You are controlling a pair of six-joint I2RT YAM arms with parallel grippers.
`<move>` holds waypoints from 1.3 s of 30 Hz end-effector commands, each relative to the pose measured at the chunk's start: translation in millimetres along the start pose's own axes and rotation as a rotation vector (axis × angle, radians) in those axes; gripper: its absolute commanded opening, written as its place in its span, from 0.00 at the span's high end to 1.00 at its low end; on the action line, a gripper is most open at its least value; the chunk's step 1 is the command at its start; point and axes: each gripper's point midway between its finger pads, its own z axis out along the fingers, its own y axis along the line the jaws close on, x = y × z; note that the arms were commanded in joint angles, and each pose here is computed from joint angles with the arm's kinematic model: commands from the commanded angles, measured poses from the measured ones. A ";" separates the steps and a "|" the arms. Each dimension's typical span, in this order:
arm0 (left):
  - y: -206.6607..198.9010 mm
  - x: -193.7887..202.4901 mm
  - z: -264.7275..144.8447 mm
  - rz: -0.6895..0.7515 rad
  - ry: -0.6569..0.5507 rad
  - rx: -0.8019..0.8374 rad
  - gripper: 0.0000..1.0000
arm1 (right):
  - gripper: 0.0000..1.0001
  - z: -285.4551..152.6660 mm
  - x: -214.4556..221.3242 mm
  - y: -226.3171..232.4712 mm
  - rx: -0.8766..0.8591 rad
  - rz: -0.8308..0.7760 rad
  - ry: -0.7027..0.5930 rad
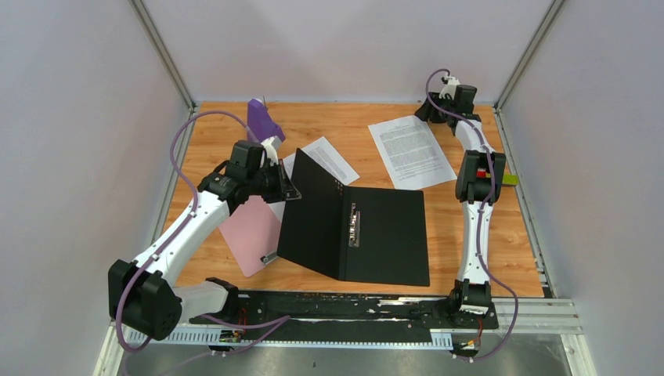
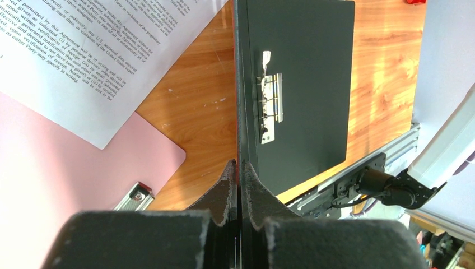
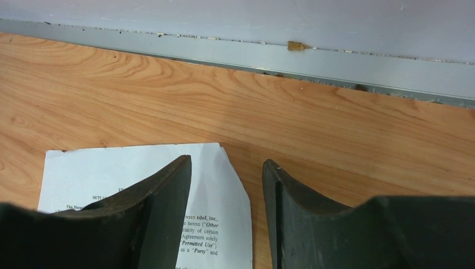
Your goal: Put the files into the folder
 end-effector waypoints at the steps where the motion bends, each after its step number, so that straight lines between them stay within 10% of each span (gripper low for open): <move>1: -17.5 -14.3 -13.3 0.036 -0.042 0.049 1.00 | 0.49 -4.7 -24.4 14.5 -0.038 -0.065 -0.042; 32: -28.0 -21.2 -25.9 0.023 -0.070 0.068 1.00 | 0.88 0.0 -25.6 13.1 0.018 -0.086 -0.032; 39: -30.1 -24.6 -29.2 0.034 -0.075 0.062 1.00 | 0.75 0.5 -25.3 10.7 0.033 -0.083 -0.033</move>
